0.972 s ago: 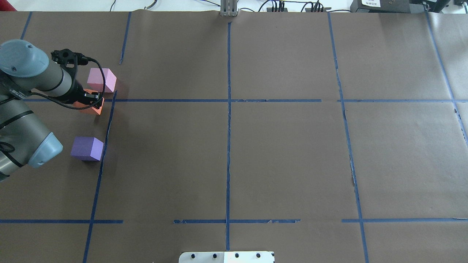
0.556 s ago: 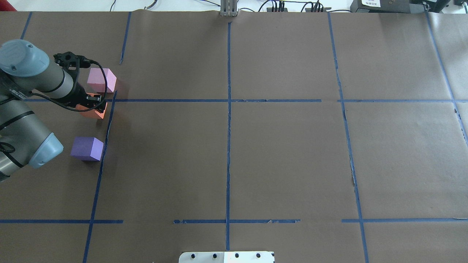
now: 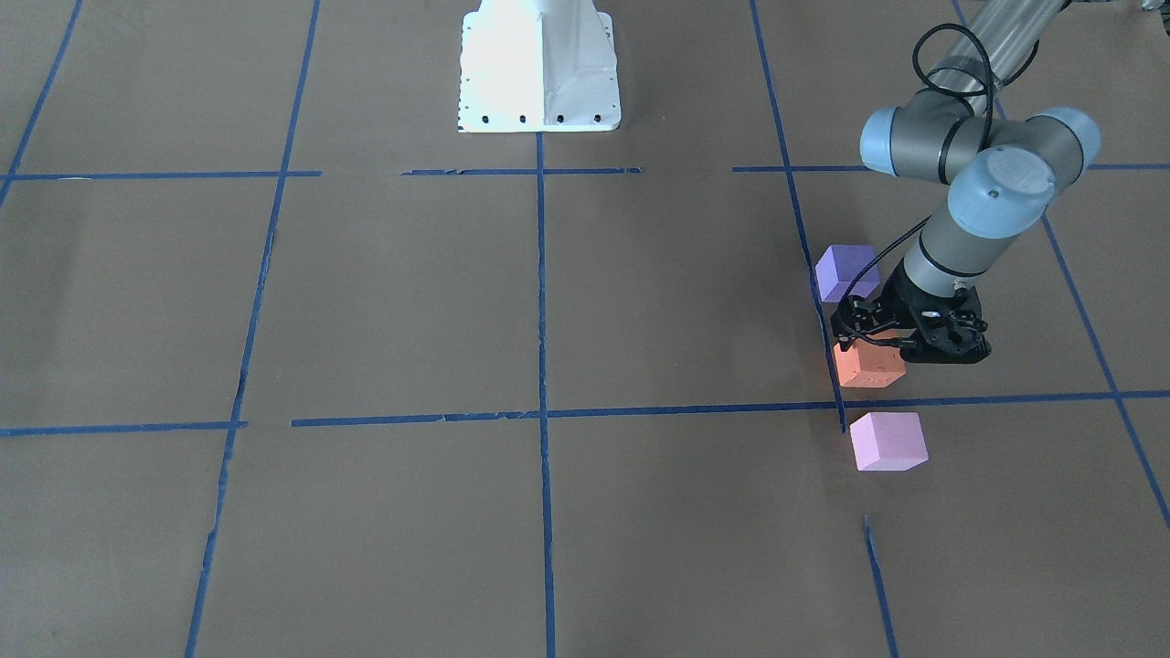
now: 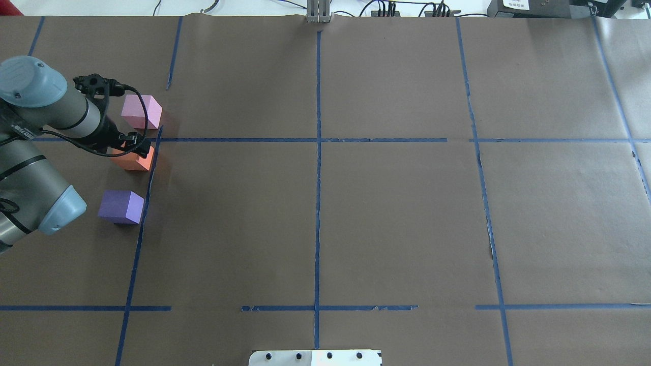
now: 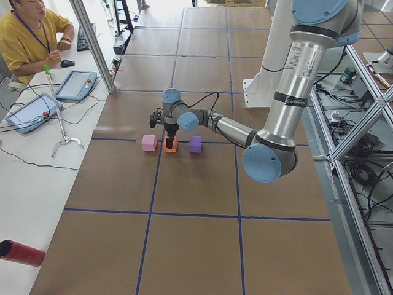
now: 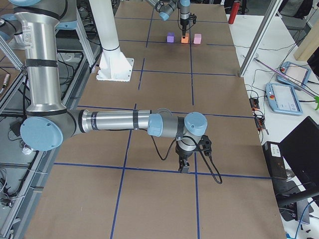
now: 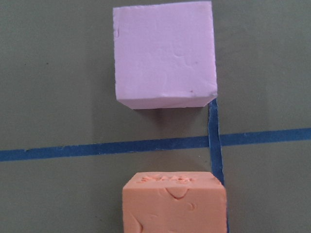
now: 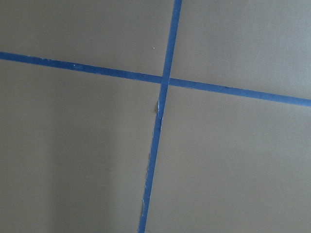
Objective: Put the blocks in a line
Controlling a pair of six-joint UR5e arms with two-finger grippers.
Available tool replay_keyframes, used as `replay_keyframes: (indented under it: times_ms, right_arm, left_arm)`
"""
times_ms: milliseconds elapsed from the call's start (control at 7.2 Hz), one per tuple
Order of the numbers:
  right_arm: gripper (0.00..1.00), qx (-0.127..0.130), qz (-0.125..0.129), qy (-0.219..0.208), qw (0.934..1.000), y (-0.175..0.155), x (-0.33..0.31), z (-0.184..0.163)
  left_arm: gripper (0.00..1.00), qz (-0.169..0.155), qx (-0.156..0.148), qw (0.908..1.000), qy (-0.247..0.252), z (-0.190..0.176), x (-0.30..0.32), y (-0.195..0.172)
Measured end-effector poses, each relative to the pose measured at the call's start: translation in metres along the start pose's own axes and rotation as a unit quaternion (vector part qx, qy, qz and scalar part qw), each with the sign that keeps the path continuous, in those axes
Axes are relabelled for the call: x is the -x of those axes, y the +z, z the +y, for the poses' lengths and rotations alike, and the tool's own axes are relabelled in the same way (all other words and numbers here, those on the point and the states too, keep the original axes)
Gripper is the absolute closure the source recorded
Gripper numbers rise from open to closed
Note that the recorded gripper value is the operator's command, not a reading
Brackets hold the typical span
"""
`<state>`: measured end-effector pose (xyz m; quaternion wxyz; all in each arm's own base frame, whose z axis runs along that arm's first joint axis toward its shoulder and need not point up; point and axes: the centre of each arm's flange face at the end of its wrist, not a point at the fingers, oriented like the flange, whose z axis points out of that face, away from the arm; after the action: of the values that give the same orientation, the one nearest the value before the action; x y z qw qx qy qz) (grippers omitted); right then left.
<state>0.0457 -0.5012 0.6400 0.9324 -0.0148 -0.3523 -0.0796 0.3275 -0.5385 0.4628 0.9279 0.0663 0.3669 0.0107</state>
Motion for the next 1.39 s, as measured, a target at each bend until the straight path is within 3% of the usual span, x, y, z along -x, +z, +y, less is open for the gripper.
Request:
replay_keyframes:
  times_ms: [417, 694, 1111, 1250, 1389]
  right_arm:
    - [0.0, 0.0, 0.0, -0.001, 1.0, 0.0, 0.0, 0.0]
    - [0.0, 0.0, 0.0, -0.001, 1.0, 0.0, 0.0, 0.0]
    - [0.0, 0.0, 0.0, 0.0, 1.0, 0.0, 0.0, 0.0]
    - [0.0, 0.0, 0.0, 0.0, 1.0, 0.0, 0.0, 0.0]
    - [0.0, 0.0, 0.0, 0.0, 1.0, 0.0, 0.0, 0.0]
  left_arm:
    - [0.0, -0.002, -0.051, 0.9981, -0.034, -0.039, 0.044, -0.056]
    - [0.0, -0.015, -0.084, 0.996, -0.027, -0.05, 0.106, -0.099]
    - [0.0, -0.044, -0.086, 0.9953, 0.0, -0.017, 0.263, -0.138]
    - [0.0, -0.044, -0.081, 0.9956, 0.015, 0.0, 0.307, -0.148]
    - [0.0, -0.023, -0.072, 0.9971, 0.013, 0.016, 0.334, -0.155]
